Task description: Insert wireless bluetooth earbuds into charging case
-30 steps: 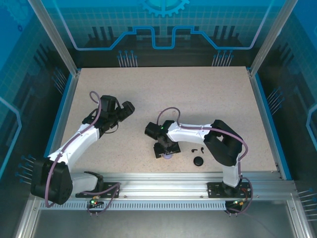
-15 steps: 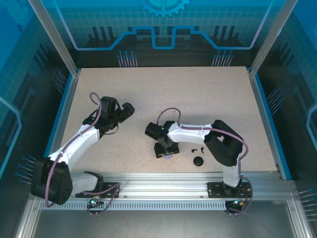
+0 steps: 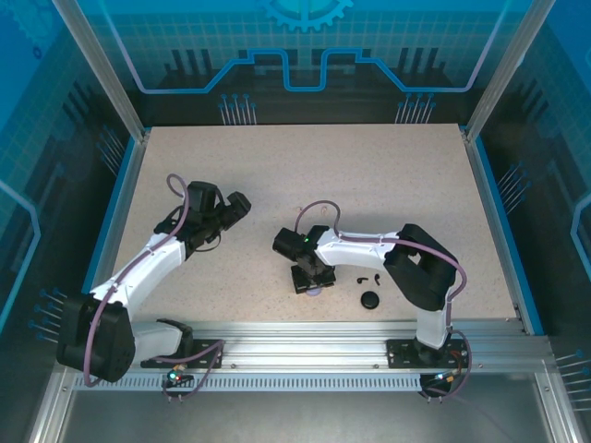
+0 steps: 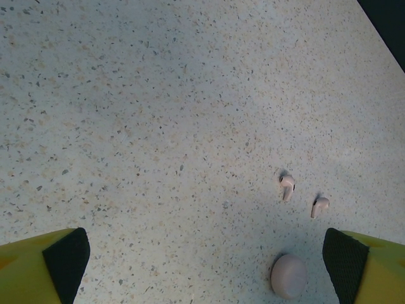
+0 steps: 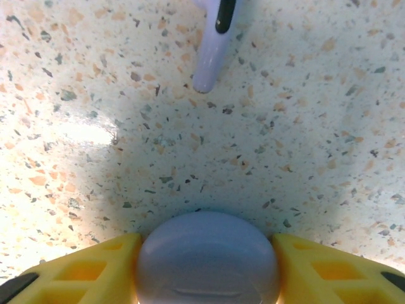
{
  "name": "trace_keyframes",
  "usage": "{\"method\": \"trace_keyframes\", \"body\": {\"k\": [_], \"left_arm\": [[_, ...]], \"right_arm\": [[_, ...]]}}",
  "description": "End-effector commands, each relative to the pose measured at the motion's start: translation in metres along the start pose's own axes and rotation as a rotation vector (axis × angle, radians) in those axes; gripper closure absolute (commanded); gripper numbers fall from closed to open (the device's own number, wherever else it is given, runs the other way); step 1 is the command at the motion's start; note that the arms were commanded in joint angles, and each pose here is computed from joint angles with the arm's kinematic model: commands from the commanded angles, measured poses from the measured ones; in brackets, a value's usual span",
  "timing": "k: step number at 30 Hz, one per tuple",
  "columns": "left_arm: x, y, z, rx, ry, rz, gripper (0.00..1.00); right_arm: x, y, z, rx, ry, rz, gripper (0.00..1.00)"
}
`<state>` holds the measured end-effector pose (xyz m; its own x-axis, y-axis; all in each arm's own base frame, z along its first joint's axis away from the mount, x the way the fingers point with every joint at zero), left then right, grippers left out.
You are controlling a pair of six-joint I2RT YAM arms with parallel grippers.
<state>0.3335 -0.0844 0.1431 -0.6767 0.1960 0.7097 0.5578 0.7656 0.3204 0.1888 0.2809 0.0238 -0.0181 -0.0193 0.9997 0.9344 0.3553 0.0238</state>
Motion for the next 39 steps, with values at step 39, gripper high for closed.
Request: {"method": "trace_keyframes", "body": {"k": [39], "left_arm": [[-0.032,-0.048,-0.013,-0.095,-0.488,0.074,0.01]], "right_arm": [[0.049,0.24,0.038,-0.673,0.63,-0.126,0.48]]}}
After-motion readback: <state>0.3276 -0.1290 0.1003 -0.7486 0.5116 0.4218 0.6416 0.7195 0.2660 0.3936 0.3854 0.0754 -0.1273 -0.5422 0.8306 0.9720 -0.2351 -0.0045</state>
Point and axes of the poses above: each hand's point on the last joint's axis, 136 mm out from that joint toward the fingers, its own x axis back along the fingers, its own z axis along the line the jaws close on, y = z × x, the point moved 1 cm from there along x, back along the fingers, and after that the axes turned 9 degrees about x, right-handed, at the moved point
